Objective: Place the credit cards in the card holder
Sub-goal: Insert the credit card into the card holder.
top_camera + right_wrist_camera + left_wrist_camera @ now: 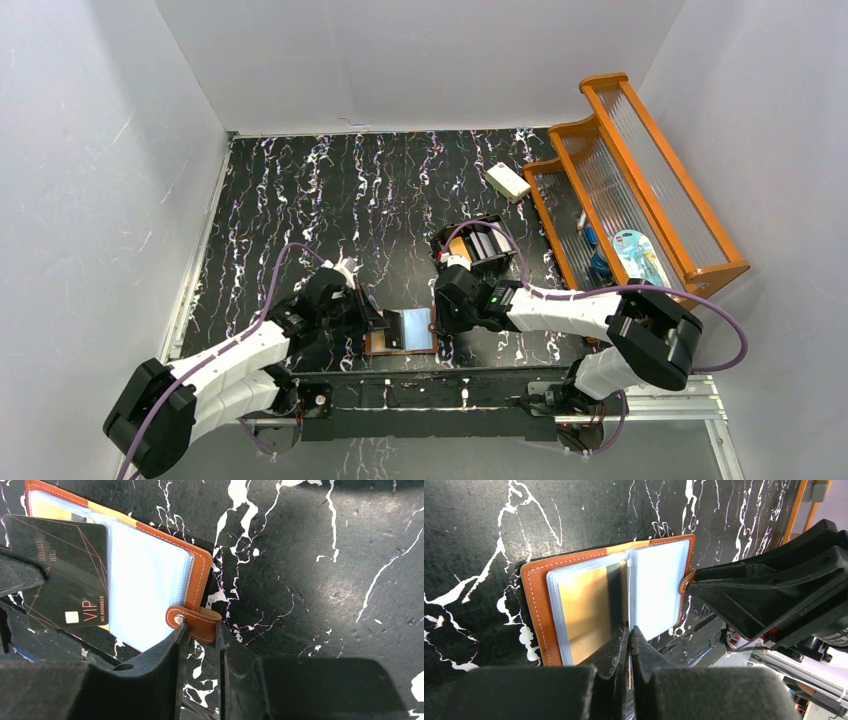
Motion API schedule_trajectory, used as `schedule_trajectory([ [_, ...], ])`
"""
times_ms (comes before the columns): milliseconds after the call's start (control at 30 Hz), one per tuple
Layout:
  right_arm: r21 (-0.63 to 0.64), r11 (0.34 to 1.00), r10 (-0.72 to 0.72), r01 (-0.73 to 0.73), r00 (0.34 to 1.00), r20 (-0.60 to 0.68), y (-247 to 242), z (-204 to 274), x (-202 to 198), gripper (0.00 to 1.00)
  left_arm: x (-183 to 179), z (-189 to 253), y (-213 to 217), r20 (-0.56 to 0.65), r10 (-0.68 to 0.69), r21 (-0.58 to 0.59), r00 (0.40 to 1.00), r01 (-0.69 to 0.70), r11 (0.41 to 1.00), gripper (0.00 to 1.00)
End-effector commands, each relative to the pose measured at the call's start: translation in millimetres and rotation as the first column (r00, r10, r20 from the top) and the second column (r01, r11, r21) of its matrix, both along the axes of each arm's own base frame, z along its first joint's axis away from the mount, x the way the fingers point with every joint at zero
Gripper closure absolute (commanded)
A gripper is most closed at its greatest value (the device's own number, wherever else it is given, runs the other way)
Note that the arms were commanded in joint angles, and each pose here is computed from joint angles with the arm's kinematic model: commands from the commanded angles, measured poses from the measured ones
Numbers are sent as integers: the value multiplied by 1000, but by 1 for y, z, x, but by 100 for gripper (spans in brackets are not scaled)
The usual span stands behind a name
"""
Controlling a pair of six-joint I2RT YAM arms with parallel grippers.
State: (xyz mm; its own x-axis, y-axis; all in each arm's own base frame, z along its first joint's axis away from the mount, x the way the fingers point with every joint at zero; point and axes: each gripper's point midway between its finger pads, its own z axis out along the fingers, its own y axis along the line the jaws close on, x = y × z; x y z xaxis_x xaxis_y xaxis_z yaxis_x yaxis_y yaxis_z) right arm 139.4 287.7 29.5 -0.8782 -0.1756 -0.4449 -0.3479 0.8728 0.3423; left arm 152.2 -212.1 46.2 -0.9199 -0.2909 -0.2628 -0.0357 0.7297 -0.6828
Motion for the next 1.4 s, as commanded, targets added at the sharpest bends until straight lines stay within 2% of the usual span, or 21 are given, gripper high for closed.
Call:
schedule_trajectory([
  [0, 15, 1000, -3, 3, 1000, 22, 7, 2, 4, 66, 7, 19, -5, 70, -16, -41, 997, 19, 999, 100],
  [167, 18, 1000, -5, 4, 1000, 22, 7, 3, 5, 66, 10, 29, -7, 102, -19, -59, 995, 26, 998, 100],
  [533, 20, 1000, -3, 2, 1000, 23, 8, 4, 5, 66, 8, 15, -11, 78, -38, -67, 996, 43, 997, 100],
  [700, 16, 1000, -1, 0, 1000, 22, 8, 3, 5, 66, 5, 6, -12, 46, -40, -66, 998, 43, 997, 100],
  [1100, 19, 1000, -1, 0, 1000, 27, 8, 4, 5, 66, -4, -16, 8, -40, 41, 23, 998, -40, 999, 100],
  [1367, 22, 1000, 2, -3, 1000, 27, 10, 5, 6, 66, -6, -18, 7, -52, 47, 6, 997, -47, 999, 100],
])
